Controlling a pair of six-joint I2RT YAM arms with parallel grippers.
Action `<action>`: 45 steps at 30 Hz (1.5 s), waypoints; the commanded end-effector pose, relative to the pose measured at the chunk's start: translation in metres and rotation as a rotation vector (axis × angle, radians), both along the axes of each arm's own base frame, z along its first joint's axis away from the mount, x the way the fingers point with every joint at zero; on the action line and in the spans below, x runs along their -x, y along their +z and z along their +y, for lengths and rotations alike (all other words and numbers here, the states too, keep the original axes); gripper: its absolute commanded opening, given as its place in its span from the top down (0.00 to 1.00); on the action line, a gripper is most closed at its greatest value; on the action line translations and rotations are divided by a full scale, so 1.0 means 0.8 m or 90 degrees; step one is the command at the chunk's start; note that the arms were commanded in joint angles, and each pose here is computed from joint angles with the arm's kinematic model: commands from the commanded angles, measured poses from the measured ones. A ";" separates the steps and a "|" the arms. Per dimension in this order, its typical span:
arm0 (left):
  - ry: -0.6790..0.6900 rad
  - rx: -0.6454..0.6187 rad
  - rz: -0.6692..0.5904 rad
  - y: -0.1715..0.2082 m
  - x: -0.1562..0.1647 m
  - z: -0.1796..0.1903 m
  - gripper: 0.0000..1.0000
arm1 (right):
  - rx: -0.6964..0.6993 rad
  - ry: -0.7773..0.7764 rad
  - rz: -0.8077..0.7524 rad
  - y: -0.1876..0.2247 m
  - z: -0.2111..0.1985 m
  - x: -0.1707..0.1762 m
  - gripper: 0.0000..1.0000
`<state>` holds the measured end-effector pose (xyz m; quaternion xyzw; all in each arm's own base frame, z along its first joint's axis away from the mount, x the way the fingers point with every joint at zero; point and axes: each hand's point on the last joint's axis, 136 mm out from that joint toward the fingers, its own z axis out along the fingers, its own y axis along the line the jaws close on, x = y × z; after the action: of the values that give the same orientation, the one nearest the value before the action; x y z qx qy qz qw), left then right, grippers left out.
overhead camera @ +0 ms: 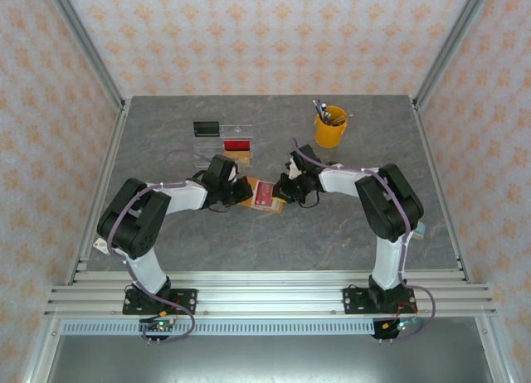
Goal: Take the credit cards out of the card holder
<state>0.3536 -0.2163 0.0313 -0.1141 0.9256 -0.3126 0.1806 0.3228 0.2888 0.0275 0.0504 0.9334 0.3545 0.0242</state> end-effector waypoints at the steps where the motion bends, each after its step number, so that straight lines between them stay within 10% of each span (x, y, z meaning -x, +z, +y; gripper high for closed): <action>1: -0.023 0.037 -0.003 0.017 -0.001 -0.011 0.96 | 0.131 -0.004 0.098 -0.071 -0.042 0.050 0.89; 8: -0.048 0.056 0.020 0.016 -0.012 -0.021 0.67 | 0.132 0.000 0.100 -0.073 -0.043 0.052 0.89; 18: -0.093 0.003 0.074 -0.008 -0.015 -0.014 0.65 | 0.132 0.005 0.102 -0.075 -0.043 0.052 0.89; 45: -0.135 0.070 0.063 -0.016 -0.017 -0.005 1.00 | 0.143 0.011 0.108 -0.083 -0.046 0.055 0.89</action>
<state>0.3737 -0.2339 0.0251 -0.0387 0.9146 -0.3927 0.0877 0.3222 0.2889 0.0271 0.0400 0.9337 0.3549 0.0263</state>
